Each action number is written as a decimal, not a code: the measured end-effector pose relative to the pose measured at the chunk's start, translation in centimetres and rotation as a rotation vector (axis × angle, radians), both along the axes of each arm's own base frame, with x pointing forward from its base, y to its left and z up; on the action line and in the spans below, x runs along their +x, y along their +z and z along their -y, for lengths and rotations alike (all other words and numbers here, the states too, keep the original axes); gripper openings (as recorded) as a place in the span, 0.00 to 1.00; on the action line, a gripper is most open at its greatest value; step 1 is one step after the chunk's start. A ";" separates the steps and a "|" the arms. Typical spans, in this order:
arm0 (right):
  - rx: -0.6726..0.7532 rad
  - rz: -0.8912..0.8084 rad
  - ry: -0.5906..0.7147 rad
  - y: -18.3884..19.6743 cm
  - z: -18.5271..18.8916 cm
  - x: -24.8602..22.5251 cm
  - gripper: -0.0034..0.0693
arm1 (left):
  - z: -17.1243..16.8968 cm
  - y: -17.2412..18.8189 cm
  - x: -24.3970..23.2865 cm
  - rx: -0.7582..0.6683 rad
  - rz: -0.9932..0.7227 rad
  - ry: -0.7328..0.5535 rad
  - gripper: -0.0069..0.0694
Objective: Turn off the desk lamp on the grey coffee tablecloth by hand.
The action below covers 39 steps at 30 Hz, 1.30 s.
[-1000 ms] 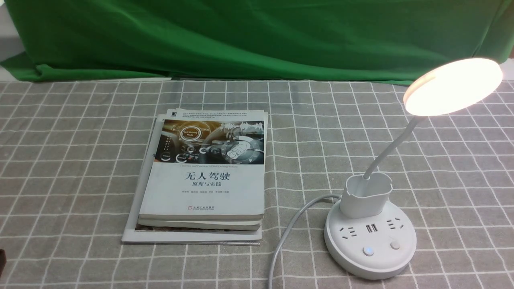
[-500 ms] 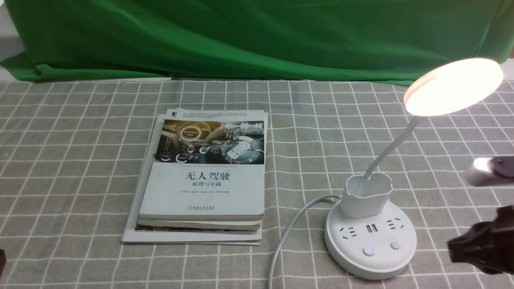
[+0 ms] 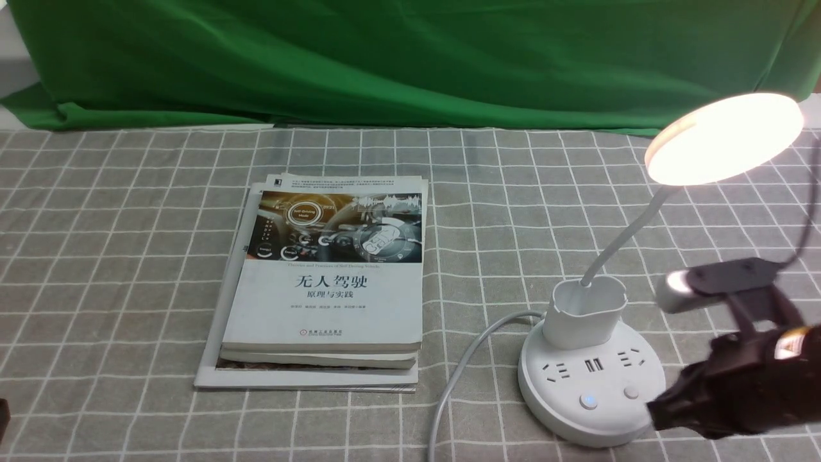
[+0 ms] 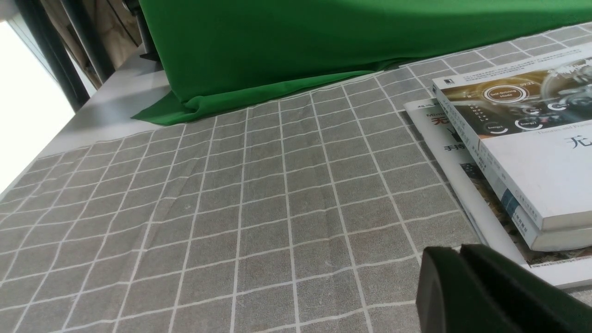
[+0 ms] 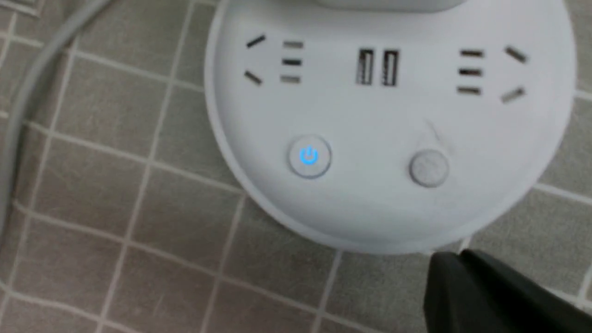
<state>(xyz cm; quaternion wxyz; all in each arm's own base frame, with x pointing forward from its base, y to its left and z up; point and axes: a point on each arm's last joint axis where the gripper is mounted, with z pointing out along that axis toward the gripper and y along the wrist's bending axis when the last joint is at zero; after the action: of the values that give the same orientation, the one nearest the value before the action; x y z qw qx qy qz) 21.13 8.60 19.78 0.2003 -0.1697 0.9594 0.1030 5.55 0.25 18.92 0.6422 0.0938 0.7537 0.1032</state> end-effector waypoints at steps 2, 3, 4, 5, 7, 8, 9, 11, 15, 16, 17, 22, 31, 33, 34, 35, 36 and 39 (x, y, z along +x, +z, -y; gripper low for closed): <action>-0.066 0.012 0.028 0.0 -0.8 0.7 0.12 | 0.0 0.0 0.0 0.000 0.000 0.000 0.12; -0.083 0.017 0.033 0.0 -1.1 1.0 0.12 | 0.0 0.0 0.0 0.000 0.000 0.000 0.12; -0.091 0.020 0.034 0.0 -1.3 1.2 0.12 | 0.0 0.0 0.0 0.000 0.000 0.000 0.12; -0.097 0.026 0.038 0.0 -1.6 1.4 0.12 | 0.0 0.0 0.0 0.000 0.000 0.000 0.12; -0.101 0.033 0.044 -0.1 -1.9 1.7 0.12 | 0.0 0.0 0.0 0.000 0.000 0.000 0.12; -0.101 0.033 0.044 -0.2 -2.0 1.9 0.12 | 0.0 0.0 0.0 0.000 0.000 0.000 0.12; -0.102 0.031 0.042 -0.3 -2.0 1.9 0.12 | 0.0 0.0 0.0 0.000 0.000 0.000 0.12; -0.104 0.029 0.039 -0.8 -2.2 2.3 0.12 | 0.0 0.0 0.0 0.000 0.000 0.000 0.12; -0.105 0.032 0.038 -1.8 -2.4 2.9 0.11 | 0.0 0.0 0.0 0.000 0.000 0.000 0.12; -0.107 0.027 0.038 -2.1 -2.5 3.0 0.11 | 0.0 0.0 0.0 0.000 0.000 0.000 0.12; -0.107 0.027 0.038 -2.2 -2.5 3.2 0.10 | 0.0 0.0 0.0 0.000 0.000 0.000 0.12; -0.106 0.032 0.038 -2.5 -2.8 3.8 0.10 | 0.0 0.0 0.0 0.000 0.000 0.000 0.12; -0.037 0.111 -0.068 0.1 -1.5 3.4 0.10 | 0.0 0.0 0.0 0.000 0.000 0.000 0.12; -0.007 0.166 -0.115 1.6 -0.6 3.3 0.09 | 0.0 0.0 0.0 0.000 0.000 0.000 0.12; 0.007 0.194 -0.139 2.4 -0.1 3.2 0.09 | 0.0 0.0 0.0 0.000 0.000 0.000 0.12; 0.006 0.194 -0.139 2.4 -0.1 3.2 0.09 | 0.0 0.0 0.0 0.000 0.000 0.000 0.12; 0.023 0.227 -0.171 3.3 0.6 2.9 0.10 | 0.0 0.0 0.0 0.000 0.000 0.000 0.12; 0.046 0.284 -0.210 4.5 1.8 1.8 0.10 | 0.0 0.0 0.0 0.000 0.000 0.000 0.12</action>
<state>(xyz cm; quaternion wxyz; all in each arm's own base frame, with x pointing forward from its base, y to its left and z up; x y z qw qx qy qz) 22.89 6.80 24.30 0.3474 -0.0769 0.9313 0.0783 5.55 0.25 18.92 0.6422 0.0939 0.7537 0.1033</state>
